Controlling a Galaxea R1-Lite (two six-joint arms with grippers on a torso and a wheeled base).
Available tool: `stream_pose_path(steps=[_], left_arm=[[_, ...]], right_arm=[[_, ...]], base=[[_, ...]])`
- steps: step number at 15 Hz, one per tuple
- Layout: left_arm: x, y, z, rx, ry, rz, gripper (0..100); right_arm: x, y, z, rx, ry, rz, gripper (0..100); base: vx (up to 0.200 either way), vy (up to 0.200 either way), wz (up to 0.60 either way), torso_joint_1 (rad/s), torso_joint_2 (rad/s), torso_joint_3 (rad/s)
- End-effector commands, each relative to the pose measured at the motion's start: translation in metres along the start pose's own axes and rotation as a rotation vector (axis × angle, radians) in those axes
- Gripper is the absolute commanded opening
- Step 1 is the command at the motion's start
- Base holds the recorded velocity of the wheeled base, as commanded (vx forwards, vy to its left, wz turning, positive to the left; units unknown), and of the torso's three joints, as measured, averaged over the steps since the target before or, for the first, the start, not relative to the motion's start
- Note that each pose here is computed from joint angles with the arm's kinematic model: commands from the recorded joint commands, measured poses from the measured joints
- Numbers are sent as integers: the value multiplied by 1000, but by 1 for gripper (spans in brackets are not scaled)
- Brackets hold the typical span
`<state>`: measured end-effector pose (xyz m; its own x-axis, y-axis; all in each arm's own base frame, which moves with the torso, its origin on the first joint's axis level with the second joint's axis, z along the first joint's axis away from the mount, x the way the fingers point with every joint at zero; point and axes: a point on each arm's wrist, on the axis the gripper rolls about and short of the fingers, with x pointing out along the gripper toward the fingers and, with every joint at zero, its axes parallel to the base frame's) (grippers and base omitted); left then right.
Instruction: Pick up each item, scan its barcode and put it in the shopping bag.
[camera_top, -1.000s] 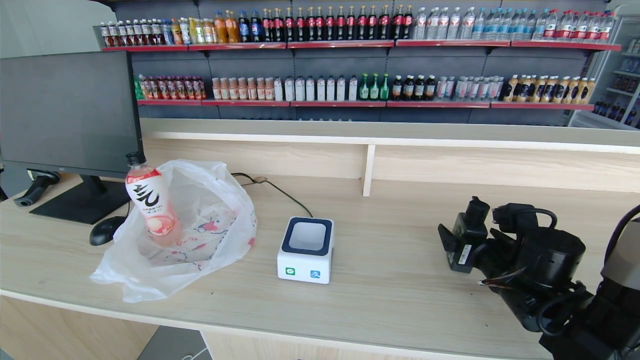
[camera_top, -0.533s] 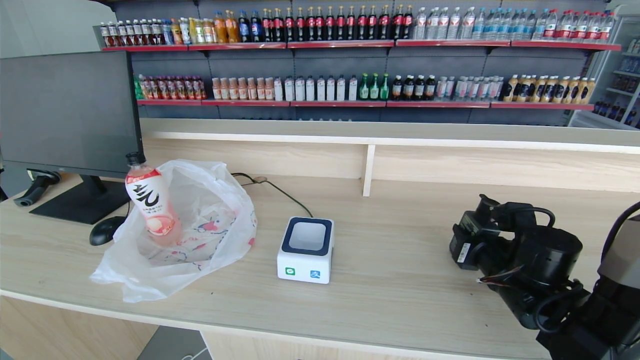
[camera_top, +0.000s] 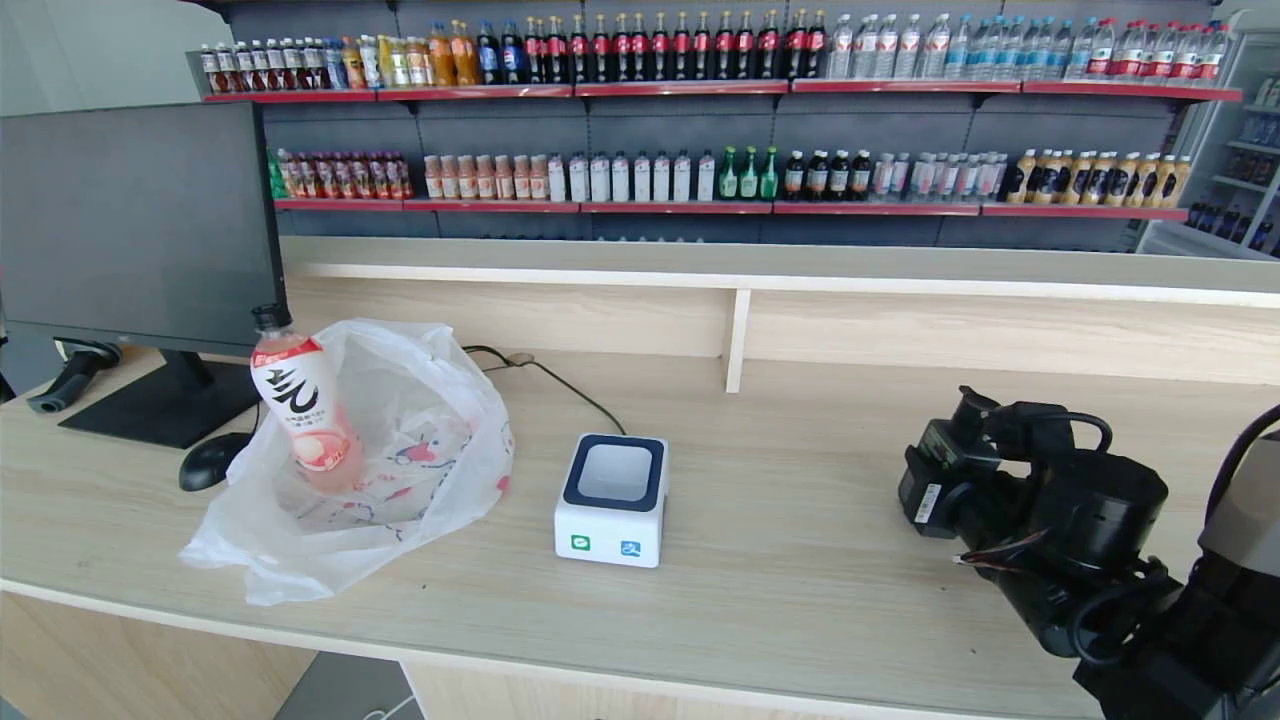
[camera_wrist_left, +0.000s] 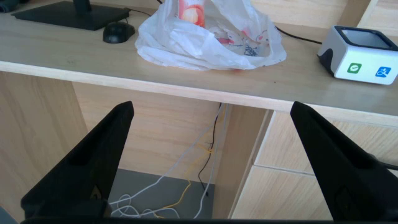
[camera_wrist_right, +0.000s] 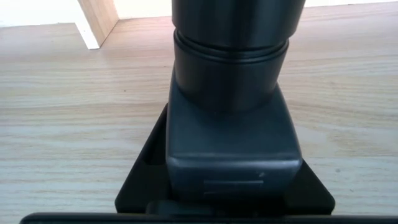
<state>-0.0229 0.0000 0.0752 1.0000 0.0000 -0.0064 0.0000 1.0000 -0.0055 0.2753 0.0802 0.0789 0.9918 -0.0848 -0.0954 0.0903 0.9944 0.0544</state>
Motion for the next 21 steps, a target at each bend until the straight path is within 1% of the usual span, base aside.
stream_pose_path(steps=[1, 9, 11, 13, 16, 17, 20, 21], left_arm=[[0, 0, 0, 1, 0, 0, 100], [0, 0, 0, 1, 0, 0, 100], [0, 0, 0, 1, 0, 0, 100], [0, 0, 0, 1, 0, 0, 100], [0, 0, 0, 1, 0, 0, 100], [0, 0, 0, 1, 0, 0, 100], [0, 0, 0, 9, 0, 0, 100], [0, 0, 0, 9, 0, 0, 100]], right_arm=[[-2, 0, 4, 4, -12, 2, 0], [-14, -1, 26, 31, -83, 14, 0], [-23, 5, 37, 46, -123, 50, 0], [-28, 9, 39, 49, -129, 69, 0], [-42, 21, 48, 65, -157, 137, 0], [-54, 29, 49, 67, -157, 185, 0], [-67, 34, 54, 81, -171, 233, 0], [-75, 35, 51, 85, -156, 259, 0]], base=[[0, 0, 0, 0, 0, 0], [0, 0, 0, 0, 0, 0], [0, 0, 0, 0, 0, 0], [0, 0, 0, 0, 0, 0], [0, 0, 0, 0, 0, 0], [0, 0, 0, 0, 0, 0], [0, 0, 0, 0, 0, 0], [0, 0, 0, 0, 0, 0]])
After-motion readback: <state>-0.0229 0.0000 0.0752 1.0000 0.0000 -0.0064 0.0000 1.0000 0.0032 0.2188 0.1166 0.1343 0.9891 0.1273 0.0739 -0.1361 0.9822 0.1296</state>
